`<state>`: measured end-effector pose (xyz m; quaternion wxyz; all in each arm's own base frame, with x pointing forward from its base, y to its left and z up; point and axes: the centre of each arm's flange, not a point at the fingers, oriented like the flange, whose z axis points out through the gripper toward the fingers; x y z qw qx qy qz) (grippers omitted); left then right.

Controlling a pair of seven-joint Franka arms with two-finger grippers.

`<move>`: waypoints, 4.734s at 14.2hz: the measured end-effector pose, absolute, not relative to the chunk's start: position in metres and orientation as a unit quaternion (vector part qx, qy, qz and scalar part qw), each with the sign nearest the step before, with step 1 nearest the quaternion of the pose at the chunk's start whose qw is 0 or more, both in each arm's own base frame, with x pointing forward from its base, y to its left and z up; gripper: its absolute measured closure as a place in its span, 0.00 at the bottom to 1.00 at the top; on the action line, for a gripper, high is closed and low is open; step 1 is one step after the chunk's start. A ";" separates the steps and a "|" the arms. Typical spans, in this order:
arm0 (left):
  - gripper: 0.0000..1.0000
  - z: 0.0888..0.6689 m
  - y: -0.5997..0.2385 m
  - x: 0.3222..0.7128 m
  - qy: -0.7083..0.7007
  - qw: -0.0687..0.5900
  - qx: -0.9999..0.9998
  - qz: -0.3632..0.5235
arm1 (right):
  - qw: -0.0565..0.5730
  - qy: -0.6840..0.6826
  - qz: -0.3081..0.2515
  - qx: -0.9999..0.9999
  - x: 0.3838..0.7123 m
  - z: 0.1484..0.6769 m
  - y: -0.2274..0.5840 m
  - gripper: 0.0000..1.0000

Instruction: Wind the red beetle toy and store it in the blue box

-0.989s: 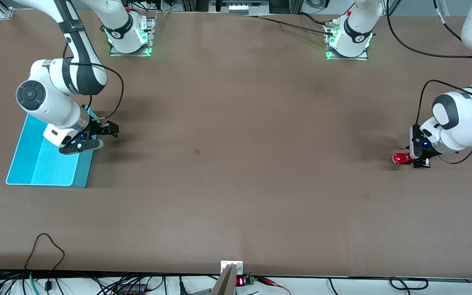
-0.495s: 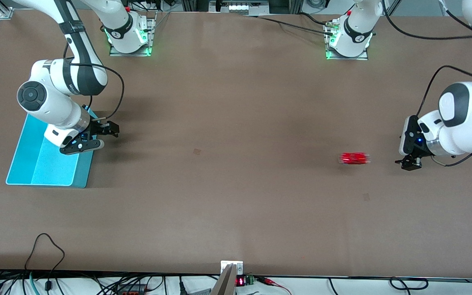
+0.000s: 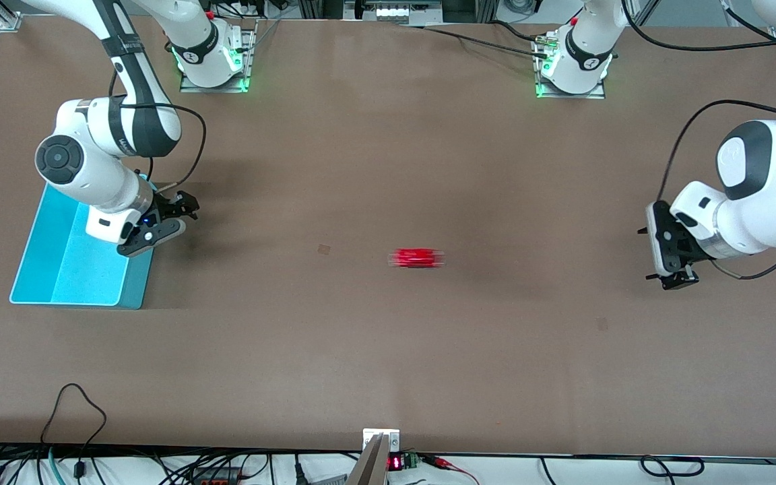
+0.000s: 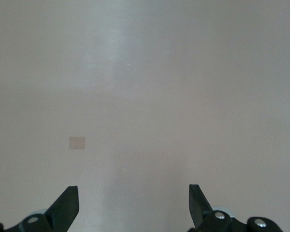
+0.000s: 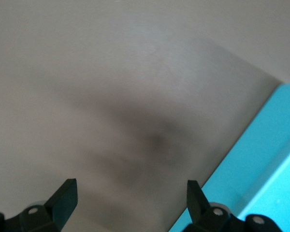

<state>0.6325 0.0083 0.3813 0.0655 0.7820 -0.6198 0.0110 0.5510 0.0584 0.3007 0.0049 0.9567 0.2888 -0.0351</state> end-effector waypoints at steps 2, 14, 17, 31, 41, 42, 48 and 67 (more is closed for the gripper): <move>0.00 0.387 -0.002 0.640 -0.534 0.049 0.843 0.031 | 0.023 0.347 -0.040 0.937 0.550 0.300 0.069 0.00; 0.00 0.464 0.026 0.657 -0.054 0.012 0.997 0.050 | 0.066 0.571 -0.090 0.813 0.564 0.283 0.063 0.00; 0.00 0.501 0.021 0.644 -0.003 0.014 0.999 0.039 | 0.067 0.638 -0.069 0.764 0.576 0.263 0.043 0.00; 0.00 0.575 0.023 0.580 0.038 0.016 0.999 0.002 | 0.048 0.668 -0.057 0.740 0.578 0.178 0.034 0.27; 0.00 0.591 0.020 0.576 0.035 0.016 0.999 0.004 | -0.029 0.527 0.004 0.850 0.610 0.225 0.065 0.52; 0.00 0.591 0.020 0.575 0.035 0.016 0.999 0.002 | -0.038 0.498 0.001 0.866 0.618 0.241 0.063 0.52; 0.00 0.587 0.028 0.572 0.042 0.016 0.999 -0.017 | -0.023 0.280 -0.032 0.959 0.629 0.322 -0.048 0.52; 0.00 0.586 0.023 0.572 0.036 0.016 0.999 -0.016 | 0.028 0.015 -0.078 0.996 0.537 0.218 -0.193 0.26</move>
